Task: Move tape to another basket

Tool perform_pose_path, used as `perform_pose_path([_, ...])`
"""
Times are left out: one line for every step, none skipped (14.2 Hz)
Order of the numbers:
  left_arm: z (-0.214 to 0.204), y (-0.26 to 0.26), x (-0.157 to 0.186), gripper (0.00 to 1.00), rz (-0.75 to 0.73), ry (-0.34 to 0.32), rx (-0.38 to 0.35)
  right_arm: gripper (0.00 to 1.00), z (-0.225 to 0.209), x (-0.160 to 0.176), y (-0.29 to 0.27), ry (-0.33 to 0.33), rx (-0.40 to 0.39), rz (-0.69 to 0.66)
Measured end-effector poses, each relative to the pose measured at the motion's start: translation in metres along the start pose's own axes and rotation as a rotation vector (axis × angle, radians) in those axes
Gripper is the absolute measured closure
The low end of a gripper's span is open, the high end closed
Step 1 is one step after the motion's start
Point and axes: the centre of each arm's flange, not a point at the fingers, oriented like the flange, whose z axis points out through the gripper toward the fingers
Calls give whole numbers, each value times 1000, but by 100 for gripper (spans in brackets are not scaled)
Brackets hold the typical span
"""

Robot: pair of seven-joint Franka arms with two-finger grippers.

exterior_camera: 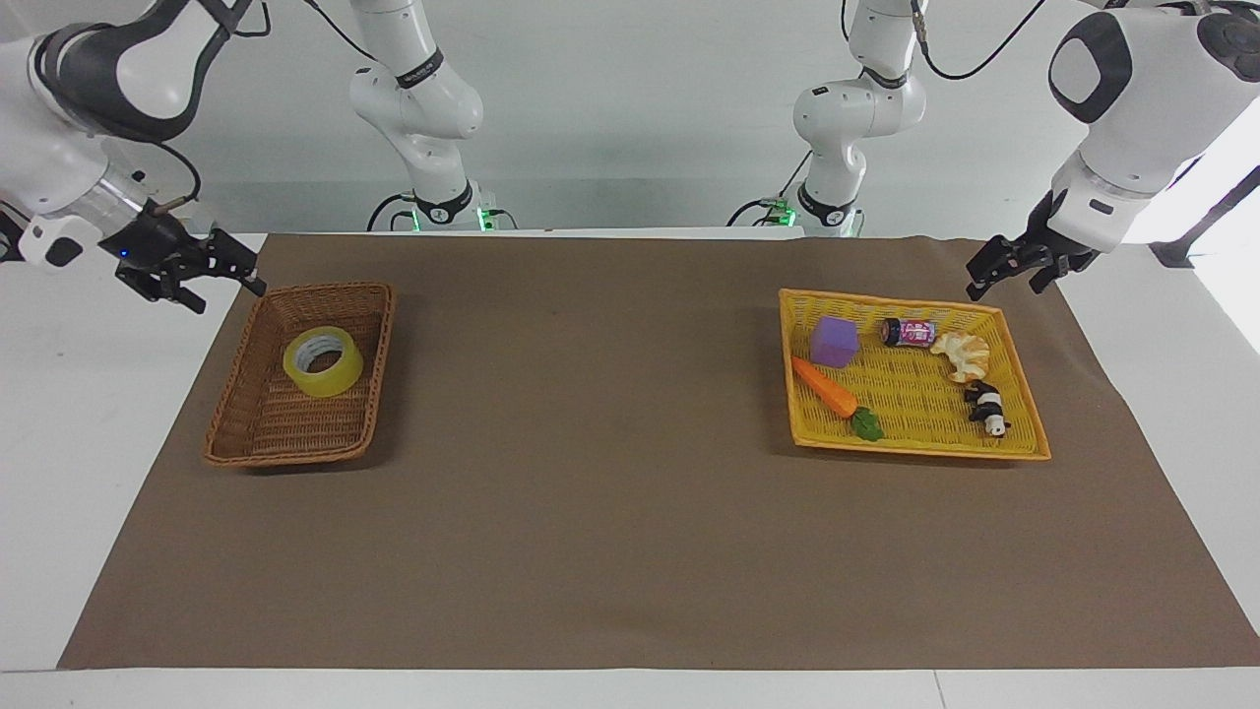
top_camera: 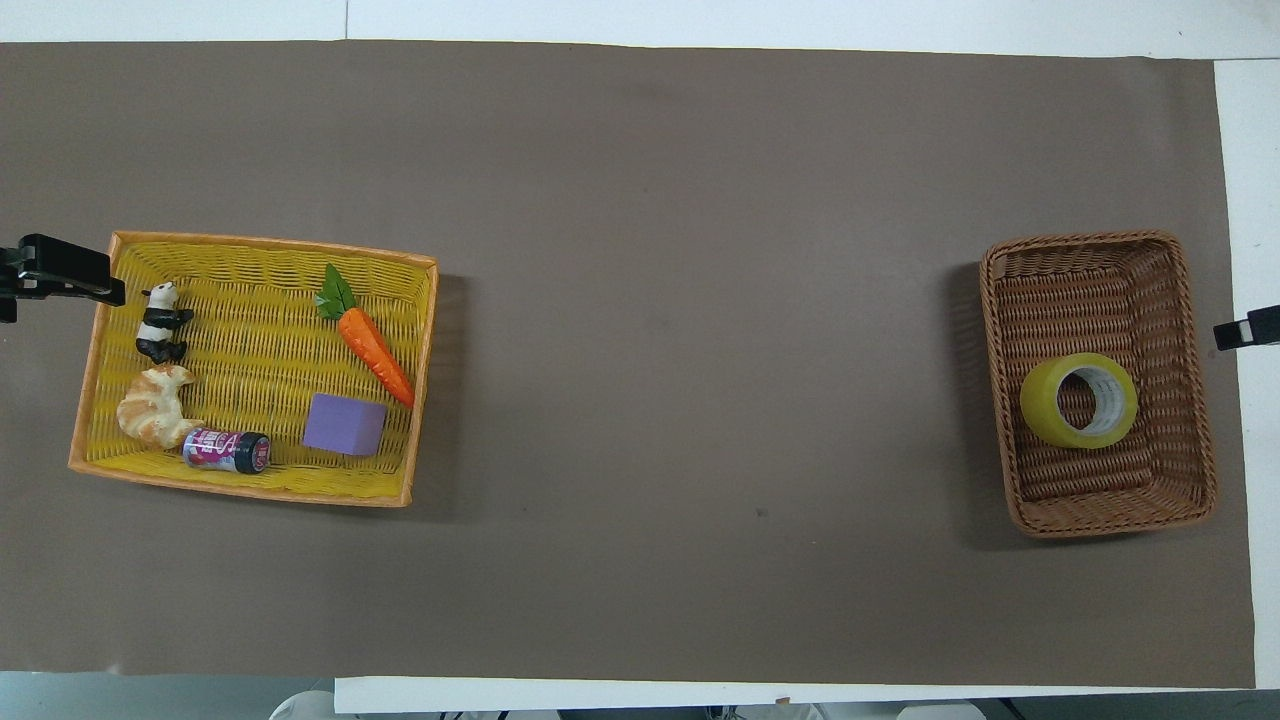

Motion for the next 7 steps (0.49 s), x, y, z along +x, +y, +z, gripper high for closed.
perform_pose_path([0, 0, 0, 0, 0, 0, 0, 0, -17, 0, -21, -22, -49, 3])
perform_pose_path([0, 0, 0, 0, 0, 0, 0, 0, -32, -1, -38, -40, -85, 1])
perform_pose_path([0, 0, 0, 0, 0, 0, 0, 0, -42, -3, -49, -54, -103, -1])
perform_pose_path([0, 0, 0, 0, 0, 0, 0, 0, -47, -5, -54, -62, -110, -3])
perform_pose_path([0, 0, 0, 0, 0, 0, 0, 0, -49, -6, -56, -69, -113, -4])
perform_pose_path([0, 0, 0, 0, 0, 0, 0, 0, -48, -6, -58, -81, -121, -8])
perform_pose_path([0, 0, 0, 0, 0, -1, 0, 0, -46, -6, -64, -98, -136, -10])
